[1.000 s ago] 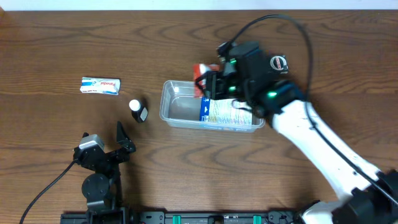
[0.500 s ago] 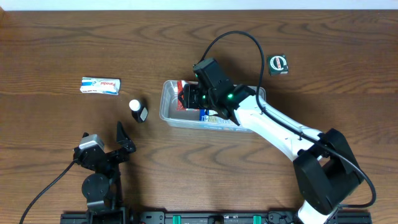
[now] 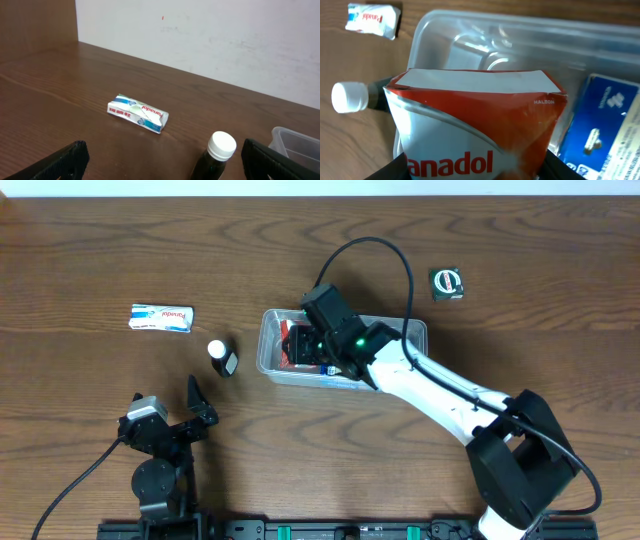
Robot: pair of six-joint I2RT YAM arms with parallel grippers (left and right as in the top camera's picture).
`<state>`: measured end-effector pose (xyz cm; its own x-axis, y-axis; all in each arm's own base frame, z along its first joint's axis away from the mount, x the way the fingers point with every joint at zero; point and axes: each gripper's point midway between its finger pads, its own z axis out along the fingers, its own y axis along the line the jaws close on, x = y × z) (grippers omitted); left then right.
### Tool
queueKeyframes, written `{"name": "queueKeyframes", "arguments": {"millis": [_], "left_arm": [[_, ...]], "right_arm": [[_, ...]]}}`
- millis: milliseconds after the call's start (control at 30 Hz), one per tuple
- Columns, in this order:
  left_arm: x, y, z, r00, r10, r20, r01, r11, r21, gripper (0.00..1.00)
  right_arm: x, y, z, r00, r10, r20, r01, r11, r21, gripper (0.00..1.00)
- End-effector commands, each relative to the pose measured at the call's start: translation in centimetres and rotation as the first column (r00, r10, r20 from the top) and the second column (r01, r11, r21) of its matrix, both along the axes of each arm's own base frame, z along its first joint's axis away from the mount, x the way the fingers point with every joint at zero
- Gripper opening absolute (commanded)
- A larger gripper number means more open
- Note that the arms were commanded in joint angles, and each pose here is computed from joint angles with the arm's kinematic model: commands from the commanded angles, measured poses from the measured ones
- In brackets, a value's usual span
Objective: Pack container
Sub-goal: 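Lower the red box into the container beside the blue box, release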
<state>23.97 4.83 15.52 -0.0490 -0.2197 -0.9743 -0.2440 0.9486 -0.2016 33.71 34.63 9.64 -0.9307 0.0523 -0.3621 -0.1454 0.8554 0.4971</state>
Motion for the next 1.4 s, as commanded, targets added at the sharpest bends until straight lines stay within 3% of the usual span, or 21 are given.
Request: {"name": "queueKeyframes", "arguments": {"millis": [0, 1367], "left_arm": [[-0.1, 0.3, -1.8, 0.998, 0.014, -0.057, -0.013, 1.0, 0.014, 0.98], [-0.1, 0.3, -1.8, 0.998, 0.014, -0.057, -0.013, 1.0, 0.014, 0.98]], "right_arm": [[-0.2, 0.7, -0.1, 1.0, -0.003, 0.014, 0.003, 1.0, -0.016, 0.51], [-0.3, -0.9, -5.9, 0.995, -0.081, -0.053, 0.072, 0.985, -0.157, 0.52]]}}
